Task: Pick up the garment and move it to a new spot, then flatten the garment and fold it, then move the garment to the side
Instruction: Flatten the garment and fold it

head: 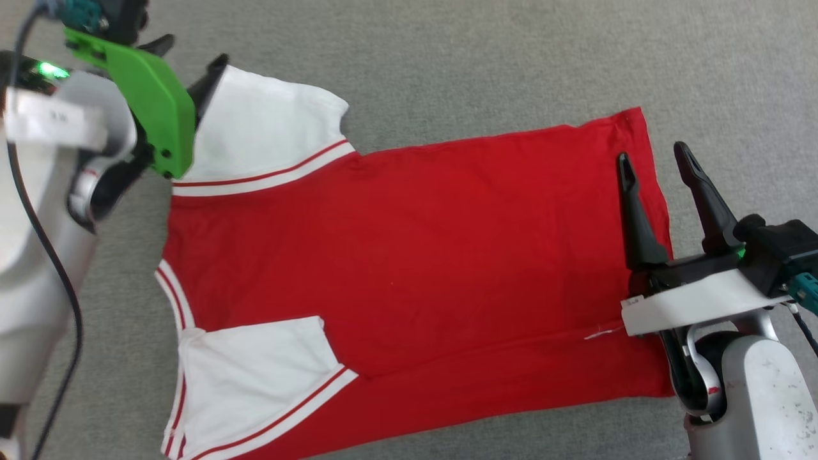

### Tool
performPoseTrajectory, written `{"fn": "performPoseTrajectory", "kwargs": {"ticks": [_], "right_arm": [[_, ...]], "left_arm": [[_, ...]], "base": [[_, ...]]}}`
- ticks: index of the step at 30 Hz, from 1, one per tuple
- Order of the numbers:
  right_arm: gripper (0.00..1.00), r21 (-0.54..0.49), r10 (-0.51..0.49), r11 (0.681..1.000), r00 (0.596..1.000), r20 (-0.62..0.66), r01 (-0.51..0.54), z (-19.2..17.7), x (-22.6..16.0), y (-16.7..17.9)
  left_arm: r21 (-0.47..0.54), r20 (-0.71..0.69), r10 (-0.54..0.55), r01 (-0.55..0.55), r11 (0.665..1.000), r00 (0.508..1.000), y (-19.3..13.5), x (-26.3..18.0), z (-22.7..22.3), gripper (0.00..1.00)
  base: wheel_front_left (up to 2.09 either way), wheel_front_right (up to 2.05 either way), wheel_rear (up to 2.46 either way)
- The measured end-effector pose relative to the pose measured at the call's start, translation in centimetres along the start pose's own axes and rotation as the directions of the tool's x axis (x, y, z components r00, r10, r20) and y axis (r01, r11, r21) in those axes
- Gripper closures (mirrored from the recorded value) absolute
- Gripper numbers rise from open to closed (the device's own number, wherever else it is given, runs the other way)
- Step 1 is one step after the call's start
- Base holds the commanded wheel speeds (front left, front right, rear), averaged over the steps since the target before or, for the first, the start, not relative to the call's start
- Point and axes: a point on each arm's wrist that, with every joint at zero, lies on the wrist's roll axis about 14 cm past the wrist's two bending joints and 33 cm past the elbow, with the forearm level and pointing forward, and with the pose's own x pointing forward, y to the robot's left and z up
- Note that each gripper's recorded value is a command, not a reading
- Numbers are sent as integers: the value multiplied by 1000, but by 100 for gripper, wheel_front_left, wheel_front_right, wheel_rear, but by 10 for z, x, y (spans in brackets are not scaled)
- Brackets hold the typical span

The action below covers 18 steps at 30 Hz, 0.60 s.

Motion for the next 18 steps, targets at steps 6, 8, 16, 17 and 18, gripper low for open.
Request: {"fn": "performPoseTrajectory", "kwargs": {"ticks": [6,8,16,17,18], "right_arm": [[0,-8,-19,1000,1000,-21,19,-12,4,-8],[0,-12,-28,1000,999,-27,28,-15,4,-12],[0,-23,-59,998,994,-87,57,-37,1,-22],[0,-23,-60,998,994,-91,58,-39,1,-23],[0,-24,-61,998,994,-95,59,-41,2,-23]], "left_arm": [[-58,-271,-34,20,998,962,10,32,-36,0],[-79,-319,-46,22,997,947,11,42,-46,0],[-130,-424,-29,-29,991,905,23,69,-84,0],[-134,-425,-28,-32,990,905,24,71,-84,0],[-140,-421,-25,-38,989,907,26,74,-84,0]], "base": [[0,0,0],[0,0,0],[0,0,0],[0,0,0],[0,0,0]]}}
